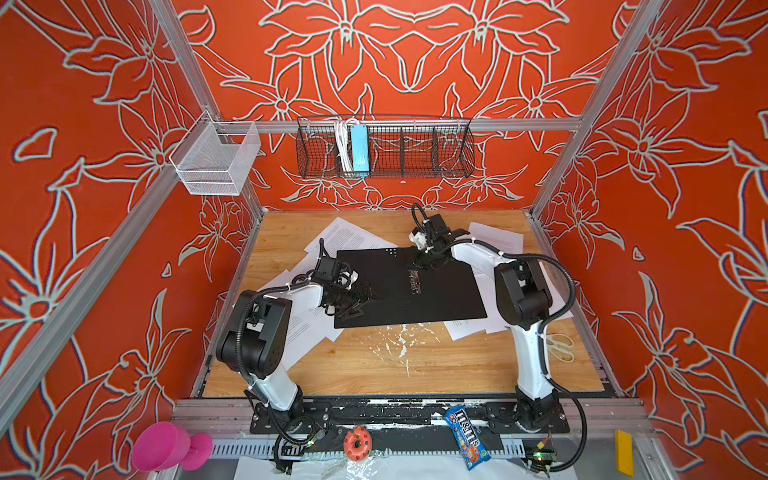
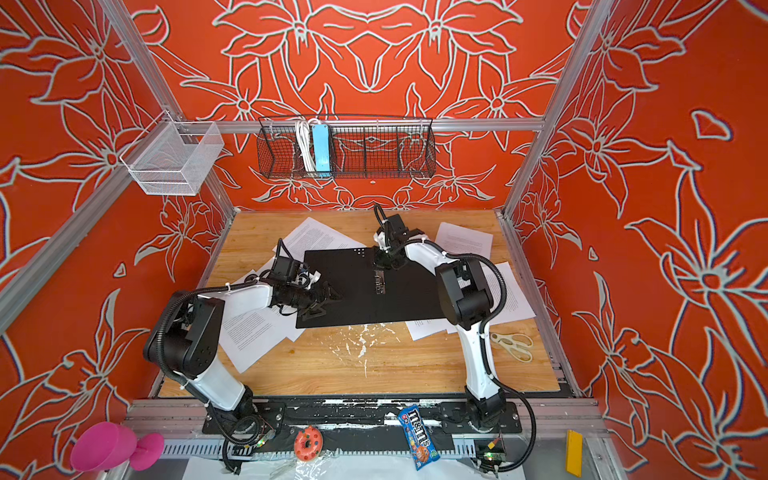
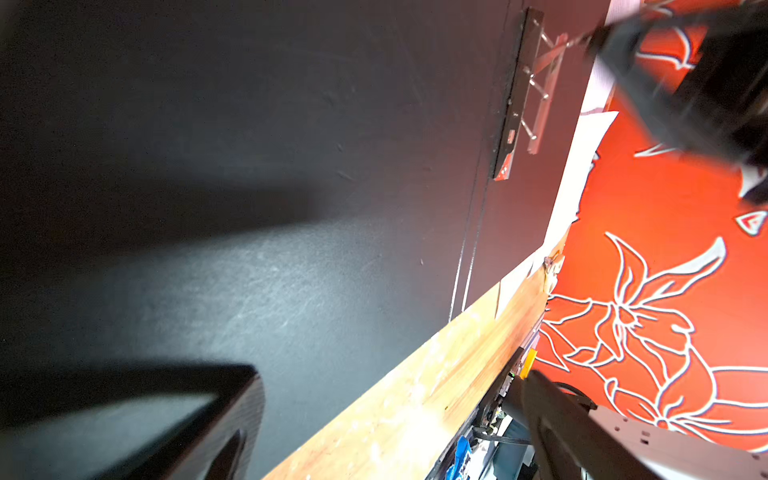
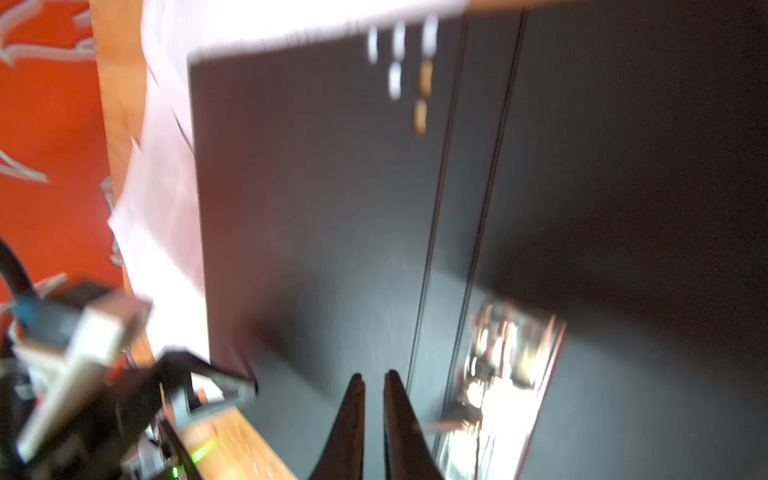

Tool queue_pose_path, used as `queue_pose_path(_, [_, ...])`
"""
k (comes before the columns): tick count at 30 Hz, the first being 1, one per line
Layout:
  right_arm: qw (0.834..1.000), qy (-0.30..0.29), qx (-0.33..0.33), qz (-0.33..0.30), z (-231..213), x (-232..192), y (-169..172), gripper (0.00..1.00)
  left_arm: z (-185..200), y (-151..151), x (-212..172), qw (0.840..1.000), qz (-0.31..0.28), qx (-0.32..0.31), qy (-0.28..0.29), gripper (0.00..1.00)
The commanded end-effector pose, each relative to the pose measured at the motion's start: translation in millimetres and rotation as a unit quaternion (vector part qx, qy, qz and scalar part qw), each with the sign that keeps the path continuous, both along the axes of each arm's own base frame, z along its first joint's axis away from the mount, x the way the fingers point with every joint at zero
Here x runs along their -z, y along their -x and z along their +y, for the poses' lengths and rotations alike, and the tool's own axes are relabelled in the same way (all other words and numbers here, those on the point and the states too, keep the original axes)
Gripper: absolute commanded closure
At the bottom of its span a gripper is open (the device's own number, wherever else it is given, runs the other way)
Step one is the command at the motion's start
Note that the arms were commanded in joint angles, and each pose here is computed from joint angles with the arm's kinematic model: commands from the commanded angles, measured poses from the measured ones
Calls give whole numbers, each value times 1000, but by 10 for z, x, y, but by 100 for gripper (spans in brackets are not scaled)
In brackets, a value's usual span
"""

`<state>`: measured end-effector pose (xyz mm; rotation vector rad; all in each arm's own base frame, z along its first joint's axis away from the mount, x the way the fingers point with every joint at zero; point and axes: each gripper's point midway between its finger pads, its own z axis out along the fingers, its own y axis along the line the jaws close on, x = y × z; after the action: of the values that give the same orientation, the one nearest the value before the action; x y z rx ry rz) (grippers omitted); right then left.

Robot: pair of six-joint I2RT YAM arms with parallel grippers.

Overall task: Put the files into the folder
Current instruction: 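Move the left gripper to the paper sheets while the right gripper withdraws from the clip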

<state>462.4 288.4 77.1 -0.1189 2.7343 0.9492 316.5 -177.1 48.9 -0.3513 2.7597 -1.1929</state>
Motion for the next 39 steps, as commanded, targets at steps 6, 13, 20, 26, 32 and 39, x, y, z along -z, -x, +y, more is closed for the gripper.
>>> queue_pose_path(6, [1000,-19,14,14,-71,-31,-399,80,116,253,285,995,83,4,-46,2])
queue_pose_path(13, [998,-41,-22,-42,22,-701,-238,57,-57,-33,-540,1000,12,23,8,2])
queue_pose_path(20, [998,-35,-38,-46,58,-839,272,41,441,38,-1267,989,-80,-81,-96,2])
queue_pose_path(26, [993,-8,-112,-36,419,-657,886,32,1158,498,-1118,969,-24,-212,-128,2])
queue_pose_path(32, [986,22,-164,-22,833,-306,1239,29,1572,648,-731,949,19,-306,-73,2])
queue_pose_path(39, [982,13,-186,-30,1230,22,1352,24,1904,415,-465,932,10,-364,-3,2])
